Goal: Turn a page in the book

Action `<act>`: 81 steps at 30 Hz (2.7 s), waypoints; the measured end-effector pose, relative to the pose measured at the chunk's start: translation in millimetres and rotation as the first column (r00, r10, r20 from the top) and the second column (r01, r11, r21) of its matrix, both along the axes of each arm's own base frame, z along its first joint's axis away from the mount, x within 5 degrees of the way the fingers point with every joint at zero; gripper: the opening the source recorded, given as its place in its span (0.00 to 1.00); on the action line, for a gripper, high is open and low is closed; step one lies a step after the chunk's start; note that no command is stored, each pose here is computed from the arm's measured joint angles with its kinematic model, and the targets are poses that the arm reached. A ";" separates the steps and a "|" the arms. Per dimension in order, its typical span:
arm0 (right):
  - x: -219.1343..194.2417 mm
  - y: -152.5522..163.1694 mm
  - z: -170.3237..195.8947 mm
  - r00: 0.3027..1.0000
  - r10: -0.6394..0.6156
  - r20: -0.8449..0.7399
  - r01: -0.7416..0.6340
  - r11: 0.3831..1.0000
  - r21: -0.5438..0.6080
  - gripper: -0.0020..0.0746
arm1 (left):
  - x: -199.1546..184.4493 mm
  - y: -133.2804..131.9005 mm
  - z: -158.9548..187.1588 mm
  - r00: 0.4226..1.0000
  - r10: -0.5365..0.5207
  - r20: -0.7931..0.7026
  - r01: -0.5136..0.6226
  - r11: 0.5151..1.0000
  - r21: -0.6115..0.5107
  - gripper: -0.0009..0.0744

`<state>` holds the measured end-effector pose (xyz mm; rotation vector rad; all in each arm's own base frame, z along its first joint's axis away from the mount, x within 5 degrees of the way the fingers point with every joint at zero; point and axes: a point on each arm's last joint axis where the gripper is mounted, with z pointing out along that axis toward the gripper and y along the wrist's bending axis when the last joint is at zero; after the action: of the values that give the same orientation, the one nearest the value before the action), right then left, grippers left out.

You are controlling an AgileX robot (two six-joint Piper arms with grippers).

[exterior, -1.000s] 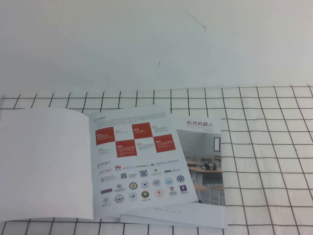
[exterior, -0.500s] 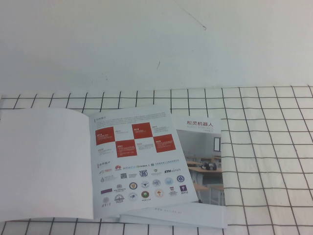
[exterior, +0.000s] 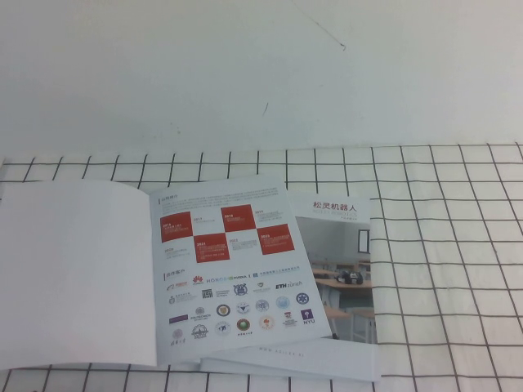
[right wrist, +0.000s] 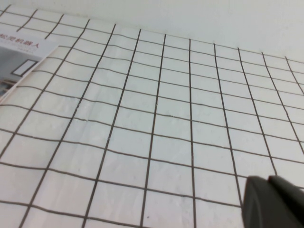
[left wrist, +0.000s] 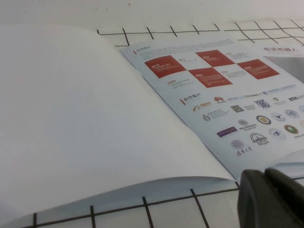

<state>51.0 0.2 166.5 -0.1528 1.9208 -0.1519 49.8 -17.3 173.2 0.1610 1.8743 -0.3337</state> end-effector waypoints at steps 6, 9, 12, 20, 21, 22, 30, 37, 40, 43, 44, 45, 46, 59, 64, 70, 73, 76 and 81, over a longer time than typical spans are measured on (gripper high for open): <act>0.8 0.0 2.2 1.000 -0.003 0.026 0.003 1.000 0.007 0.02 | 1.8 0.7 2.7 0.998 0.002 0.060 -0.004 1.000 0.022 0.01; 1.9 -0.1 5.8 0.998 -0.008 0.068 0.007 1.000 0.017 0.02 | 3.7 0.4 11.9 0.986 0.003 0.166 -0.004 1.000 0.009 0.01; 3.7 -0.1 13.0 0.988 -0.023 0.150 0.013 0.998 0.062 0.02 | 4.5 -0.2 23.7 0.958 0.008 0.287 0.001 1.000 -0.030 0.01; 5.0 -5.8 39.0 0.888 -0.281 0.364 -0.008 0.782 0.623 0.02 | 3.3 -0.4 38.5 0.902 0.020 0.432 0.015 0.997 -0.077 0.01; 4.5 -8.0 41.3 0.870 -0.331 0.366 -0.020 0.717 0.697 0.02 | 3.3 -0.4 38.5 0.902 0.020 0.432 0.015 0.997 -0.077 0.01; 3.9 -10.7 43.4 0.850 -0.375 0.369 -0.030 0.666 0.745 0.02 | 3.3 -0.4 38.5 0.902 0.020 0.432 0.015 0.997 -0.077 0.01; -2.8 -27.1 55.5 0.706 -0.511 0.491 0.014 0.703 0.711 0.02 | -2.0 0.7 58.4 0.809 0.074 0.583 0.076 0.971 -0.228 0.01; -11.0 -14.9 93.5 0.626 -0.281 0.727 -0.038 0.920 0.389 0.02 | -12.9 4.3 80.6 0.696 0.156 0.701 0.218 0.884 -0.413 0.01; -23.5 -6.8 127.2 0.529 -0.161 0.834 -0.076 0.969 0.235 0.02 | -16.8 4.2 96.6 0.690 0.146 0.709 0.239 0.879 -0.413 0.01; -41.9 0.6 163.3 0.417 -0.066 0.907 -0.097 0.989 0.116 0.02 | -24.6 6.2 123.7 0.680 0.140 0.719 0.241 0.884 -0.401 0.01; -49.2 2.5 175.2 0.378 -0.046 0.925 -0.105 0.990 0.092 0.02 | -28.2 7.5 134.4 0.682 0.140 0.718 0.236 0.887 -0.397 0.01; -56.3 4.1 187.1 0.339 -0.034 0.940 -0.120 0.990 0.079 0.02 | -31.5 8.7 145.1 0.688 0.137 0.713 0.226 0.893 -0.390 0.01; -60.7 5.4 196.6 0.316 -0.027 0.948 -0.136 0.988 0.073 0.02 | -35.3 10.1 156.7 0.688 0.137 0.713 0.220 0.897 -0.384 0.01; -20.0 -1.5 280.1 0.622 -0.041 0.782 0.003 0.999 0.050 0.02 | 5.5 6.0 227.3 0.938 0.094 0.333 -0.062 0.992 -0.105 0.01; 25.7 -26.2 255.1 0.822 -0.286 0.492 0.238 0.958 0.159 0.02 | 43.9 -3.6 205.9 0.996 0.092 0.017 -0.093 0.992 0.080 0.01; 62.1 -46.5 213.9 0.877 -0.472 0.083 0.473 0.881 0.019 0.02 | 76.9 -13.6 177.1 0.963 0.112 -0.245 -0.065 0.979 0.192 0.01; 71.3 -43.9 200.1 0.877 -0.477 -0.053 0.479 0.878 0.020 0.02 | 87.3 -18.0 173.5 0.960 0.104 -0.259 -0.056 0.981 0.188 0.01; 75.8 -34.9 190.4 0.892 -0.422 -0.159 0.439 0.894 0.089 0.02 | 96.7 -24.2 169.7 0.955 0.085 -0.283 -0.044 0.988 0.151 0.01; 85.7 -10.5 168.7 0.934 -0.205 -0.291 0.283 0.924 0.257 0.02 | 116.9 -32.9 156.2 0.933 0.079 -0.351 -0.029 0.989 0.145 0.01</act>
<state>136.8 -10.3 335.1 0.2863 2.1959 -0.0092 166.7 -50.2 329.3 0.1488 2.2591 -0.2037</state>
